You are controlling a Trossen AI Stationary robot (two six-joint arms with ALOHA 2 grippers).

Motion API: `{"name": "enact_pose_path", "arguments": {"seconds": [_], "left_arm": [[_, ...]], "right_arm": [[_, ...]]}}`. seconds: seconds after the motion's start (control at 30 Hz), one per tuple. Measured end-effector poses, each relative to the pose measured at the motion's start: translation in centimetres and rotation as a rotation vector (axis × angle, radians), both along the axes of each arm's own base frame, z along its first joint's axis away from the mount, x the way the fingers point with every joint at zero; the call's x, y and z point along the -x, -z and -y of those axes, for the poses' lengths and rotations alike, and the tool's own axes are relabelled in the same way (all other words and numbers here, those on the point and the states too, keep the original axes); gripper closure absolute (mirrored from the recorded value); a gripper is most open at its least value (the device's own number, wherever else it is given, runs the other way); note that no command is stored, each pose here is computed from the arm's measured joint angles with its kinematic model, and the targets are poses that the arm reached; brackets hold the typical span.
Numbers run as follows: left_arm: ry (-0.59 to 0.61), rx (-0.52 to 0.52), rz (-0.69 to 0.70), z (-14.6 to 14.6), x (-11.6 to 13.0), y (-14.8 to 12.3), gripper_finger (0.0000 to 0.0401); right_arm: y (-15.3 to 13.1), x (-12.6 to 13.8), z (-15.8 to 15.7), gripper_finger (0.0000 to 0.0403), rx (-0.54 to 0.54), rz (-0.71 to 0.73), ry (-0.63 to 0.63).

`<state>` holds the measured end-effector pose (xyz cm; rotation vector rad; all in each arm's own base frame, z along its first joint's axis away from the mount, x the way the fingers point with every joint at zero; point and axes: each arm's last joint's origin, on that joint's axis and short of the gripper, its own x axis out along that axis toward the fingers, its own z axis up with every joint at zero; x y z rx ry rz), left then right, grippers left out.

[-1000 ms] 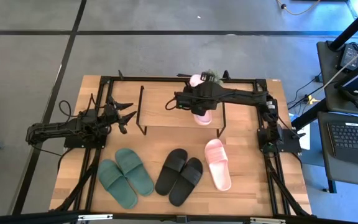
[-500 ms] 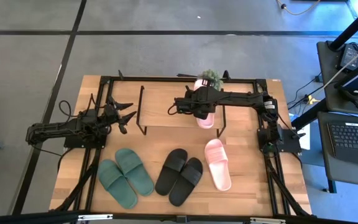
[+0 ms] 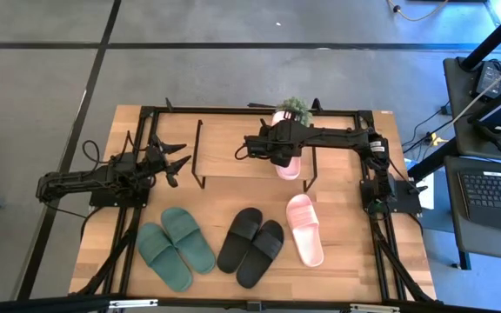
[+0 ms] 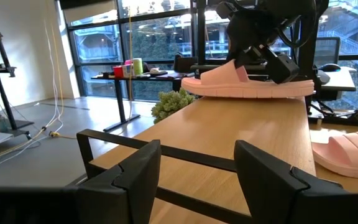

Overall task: Pick and place slides into the shelf
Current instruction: Put the right pink slide on the shelf

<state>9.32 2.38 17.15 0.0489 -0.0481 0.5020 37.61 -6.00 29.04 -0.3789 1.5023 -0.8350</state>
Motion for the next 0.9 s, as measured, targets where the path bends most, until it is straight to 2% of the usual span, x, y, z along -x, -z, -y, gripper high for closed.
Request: {"name": "enact_pose_path", "arguments": {"seconds": [0.07,0.2,0.4,0.9], "left_arm": [[0.000,0.000,0.000,0.00,0.00,0.01,0.0203],[0.000,0.000,0.000,0.00,0.00,0.01,0.0203],[-0.001,0.000,0.000,0.00,0.00,0.00,0.0203],[0.000,0.000,0.000,0.00,0.00,0.01,0.0203]], "right_arm": [[-0.01,0.01,0.00,0.0385,0.000,0.002,0.002],[-0.01,0.00,-0.01,0.0349,-0.001,0.010,0.009],[0.06,0.02,-0.12,0.0315,-0.050,0.004,0.002],[0.05,0.03,-0.14,0.0225,-0.059,0.005,0.001]]}}
